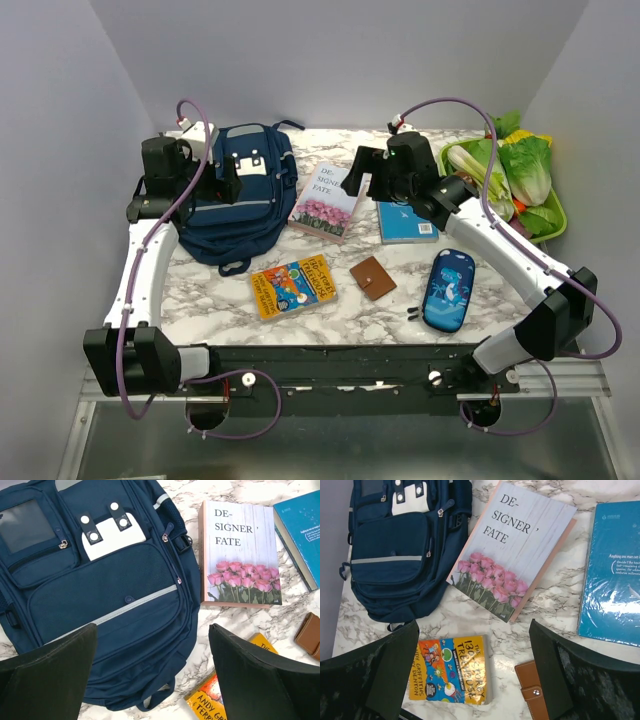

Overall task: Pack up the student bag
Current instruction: Adjust the student bag at the center of the board.

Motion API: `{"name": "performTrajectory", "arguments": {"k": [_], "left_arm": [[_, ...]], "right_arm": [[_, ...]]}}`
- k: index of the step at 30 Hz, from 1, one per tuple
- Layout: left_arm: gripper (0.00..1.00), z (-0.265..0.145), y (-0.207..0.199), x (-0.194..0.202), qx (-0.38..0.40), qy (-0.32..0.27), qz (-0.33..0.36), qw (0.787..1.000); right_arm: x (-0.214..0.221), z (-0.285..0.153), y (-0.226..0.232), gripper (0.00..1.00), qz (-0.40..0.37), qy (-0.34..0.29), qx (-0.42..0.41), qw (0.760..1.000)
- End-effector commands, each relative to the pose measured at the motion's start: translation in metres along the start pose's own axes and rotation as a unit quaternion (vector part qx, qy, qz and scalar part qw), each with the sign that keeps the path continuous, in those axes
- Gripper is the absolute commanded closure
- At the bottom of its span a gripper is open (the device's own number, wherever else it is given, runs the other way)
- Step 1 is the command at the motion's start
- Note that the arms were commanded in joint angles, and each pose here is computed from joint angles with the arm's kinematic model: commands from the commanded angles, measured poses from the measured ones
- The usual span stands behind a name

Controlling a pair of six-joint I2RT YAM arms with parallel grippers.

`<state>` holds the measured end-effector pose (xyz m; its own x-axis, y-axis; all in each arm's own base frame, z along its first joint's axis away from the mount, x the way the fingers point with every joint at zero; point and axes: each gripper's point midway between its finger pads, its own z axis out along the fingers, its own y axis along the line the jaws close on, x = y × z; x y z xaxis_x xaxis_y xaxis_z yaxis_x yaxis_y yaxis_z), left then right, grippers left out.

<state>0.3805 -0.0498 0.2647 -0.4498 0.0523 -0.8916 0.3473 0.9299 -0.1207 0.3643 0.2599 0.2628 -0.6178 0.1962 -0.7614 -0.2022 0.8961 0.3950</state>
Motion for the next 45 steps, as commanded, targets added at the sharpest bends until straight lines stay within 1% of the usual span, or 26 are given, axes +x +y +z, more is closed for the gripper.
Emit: {"name": "performTrajectory", "arguments": {"k": [1, 2, 3, 5, 6, 8, 9, 11, 12, 13, 14, 16, 17, 18, 20, 24, 26, 31, 34, 38, 44, 45], "left_arm": [[0.01, 0.006, 0.006, 0.004, -0.009, -0.002, -0.004, 1.0], [0.01, 0.009, 0.01, 0.005, -0.013, -0.006, 0.006, 1.0], [0.01, 0.014, 0.014, 0.017, -0.016, 0.004, 0.017, 1.0], [0.01, 0.021, 0.02, 0.023, -0.024, 0.007, 0.027, 0.999], [0.01, 0.027, 0.026, 0.035, -0.031, 0.022, 0.036, 0.999], [0.01, 0.033, 0.032, 0.042, -0.041, 0.03, 0.042, 0.998], [0.01, 0.038, 0.038, 0.054, -0.05, 0.042, 0.045, 0.997], [0.01, 0.043, 0.047, 0.059, -0.069, 0.046, 0.068, 0.994], [0.01, 0.047, 0.05, 0.07, -0.074, 0.06, 0.072, 0.993], [0.01, 0.051, 0.049, 0.073, -0.074, 0.068, 0.094, 0.991], [0.01, 0.052, 0.054, 0.077, -0.09, 0.076, 0.103, 0.988], [0.01, 0.056, 0.059, 0.09, -0.098, 0.094, 0.116, 0.984], [0.01, 0.062, 0.05, 0.092, -0.09, 0.094, 0.14, 0.982], [0.01, 0.063, 0.052, 0.099, -0.098, 0.102, 0.148, 0.979], [0.01, 0.068, 0.048, 0.099, -0.098, 0.099, 0.175, 0.975], [0.01, 0.077, 0.042, 0.109, -0.099, 0.114, 0.21, 0.966], [0.01, 0.082, 0.038, 0.11, -0.098, 0.111, 0.224, 0.963], [0.01, 0.092, 0.029, 0.134, -0.095, 0.137, 0.258, 0.952], [0.01, 0.097, 0.031, 0.141, -0.106, 0.138, 0.269, 0.947], [0.01, 0.101, 0.041, 0.126, -0.139, 0.114, 0.282, 0.942], [0.01, 0.111, 0.044, 0.112, -0.144, 0.106, 0.292, 0.94], [0.01, 0.114, 0.045, 0.115, -0.143, 0.11, 0.294, 0.939]], "right_arm": [[0.008, 0.001, 0.003, 0.0, -0.005, 0.008, -0.011, 1.0], [0.009, 0.002, 0.002, 0.0, -0.01, 0.007, -0.011, 1.0], [0.007, 0.001, 0.0, 0.0, -0.011, 0.001, -0.008, 1.0], [0.009, -0.001, -0.003, 0.0, -0.014, -0.003, -0.005, 1.0], [0.009, -0.002, -0.004, 0.0, -0.017, -0.006, -0.001, 1.0], [0.013, -0.002, -0.008, 0.0, -0.03, -0.008, 0.008, 0.999], [0.012, -0.003, -0.011, 0.0, -0.034, -0.013, 0.017, 0.999], [0.017, -0.003, -0.014, 0.0, -0.041, -0.011, 0.025, 0.999], [0.018, -0.004, -0.017, 0.0, -0.042, -0.011, 0.029, 0.999], [0.021, -0.003, -0.017, 0.0, -0.043, -0.007, 0.03, 0.999], [0.023, -0.004, -0.018, 0.01, -0.048, -0.006, 0.031, 0.998], [0.028, -0.006, -0.02, 0.02, -0.049, -0.005, 0.031, 0.998], [0.03, -0.007, -0.02, 0.02, -0.049, -0.005, 0.03, 0.998], [0.034, -0.006, -0.022, 0.02, -0.049, -0.004, 0.029, 0.998], [0.037, -0.008, -0.02, 0.03, -0.049, -0.003, 0.022, 0.999], [0.046, -0.009, -0.02, 0.05, -0.049, 0.003, 0.014, 0.999], [0.053, -0.009, -0.021, 0.06, -0.049, 0.008, 0.011, 0.999], [0.062, -0.011, -0.023, 0.07, -0.048, 0.015, 0.007, 0.999], [0.066, -0.013, -0.024, 0.08, -0.048, 0.016, 0.005, 0.999], [0.069, -0.015, -0.024, 0.09, -0.047, 0.018, 0.002, 0.999], [0.071, -0.015, -0.021, 0.1, -0.043, 0.021, -0.007, 0.999], [0.071, -0.015, -0.019, 0.11, -0.043, 0.022, -0.01, 0.999]]}}
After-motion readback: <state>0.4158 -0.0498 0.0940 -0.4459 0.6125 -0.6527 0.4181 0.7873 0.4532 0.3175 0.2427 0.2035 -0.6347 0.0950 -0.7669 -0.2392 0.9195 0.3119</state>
